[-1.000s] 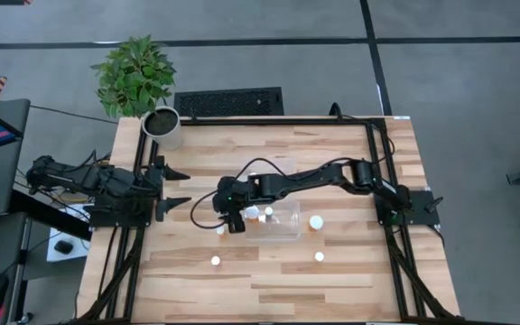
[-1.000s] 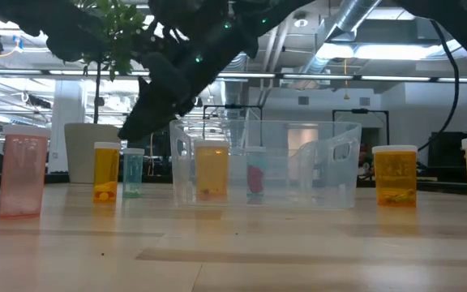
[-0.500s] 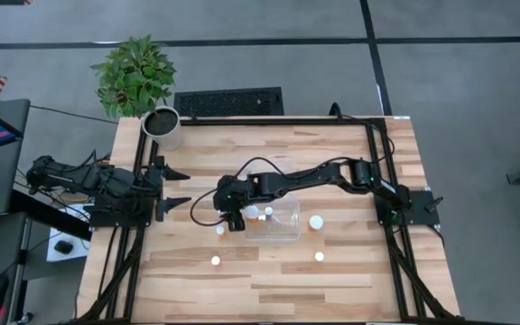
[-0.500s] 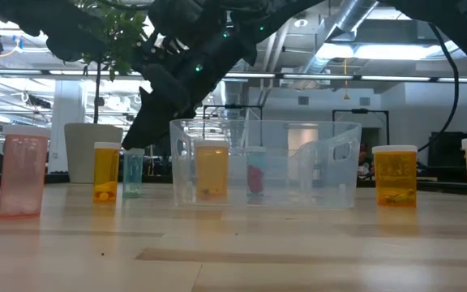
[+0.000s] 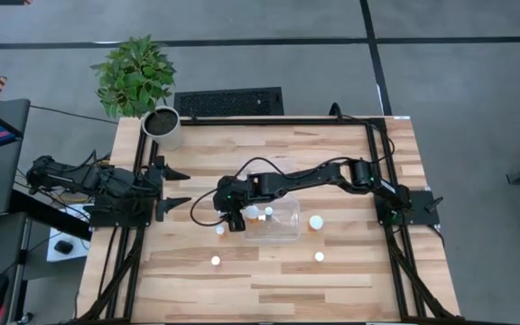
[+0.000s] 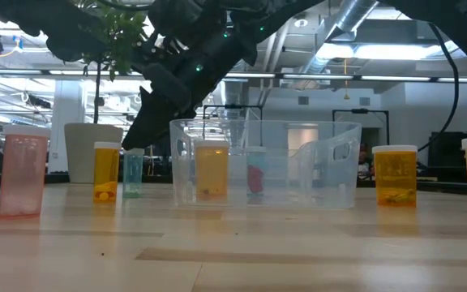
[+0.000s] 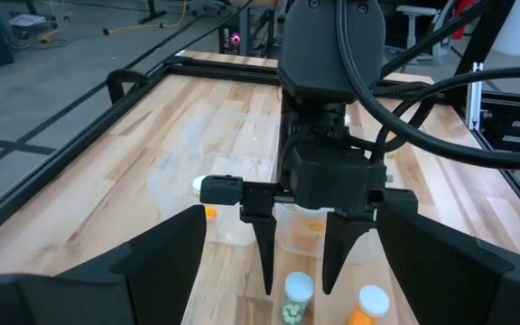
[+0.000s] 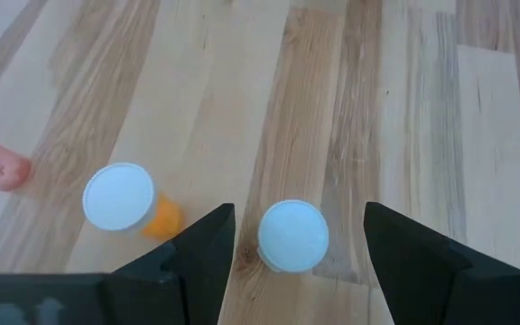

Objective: Pick and place medicine bottles into bin by pill shape (circle, oval)
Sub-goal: Put the blue tablet bottle into the top transparent bin

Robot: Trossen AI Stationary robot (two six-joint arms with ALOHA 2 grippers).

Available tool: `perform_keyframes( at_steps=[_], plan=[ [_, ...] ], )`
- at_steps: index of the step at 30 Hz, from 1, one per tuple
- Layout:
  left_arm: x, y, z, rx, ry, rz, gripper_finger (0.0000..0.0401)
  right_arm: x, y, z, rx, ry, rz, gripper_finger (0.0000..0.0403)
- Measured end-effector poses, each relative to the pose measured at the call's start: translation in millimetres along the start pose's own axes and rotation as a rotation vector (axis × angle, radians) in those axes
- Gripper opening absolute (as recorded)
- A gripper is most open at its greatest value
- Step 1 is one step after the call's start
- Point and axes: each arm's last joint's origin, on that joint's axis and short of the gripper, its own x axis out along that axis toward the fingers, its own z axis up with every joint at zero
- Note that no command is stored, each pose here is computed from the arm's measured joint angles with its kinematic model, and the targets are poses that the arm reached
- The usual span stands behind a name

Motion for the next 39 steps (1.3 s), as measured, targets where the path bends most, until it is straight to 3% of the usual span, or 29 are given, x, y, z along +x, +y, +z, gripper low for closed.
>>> perform_keyframes(
  at_steps=[6,23,39],
  plan=[
    [0.0,0.0,0.0,0.0,0.0,0.0,0.0316,0.0,0.5,0.1,-0.001,-0.001,0.007,0.0246],
    [0.1,0.1,-0.5,-0.005,0.005,0.0,0.0316,0.1,1.2,0.1,-0.012,0.0,0.009,0.0144],
    [0.1,0.0,-0.5,-0.006,0.005,0.0,0.0316,-0.8,1.4,-0.7,-0.011,0.012,0.011,0.0113]
  ],
)
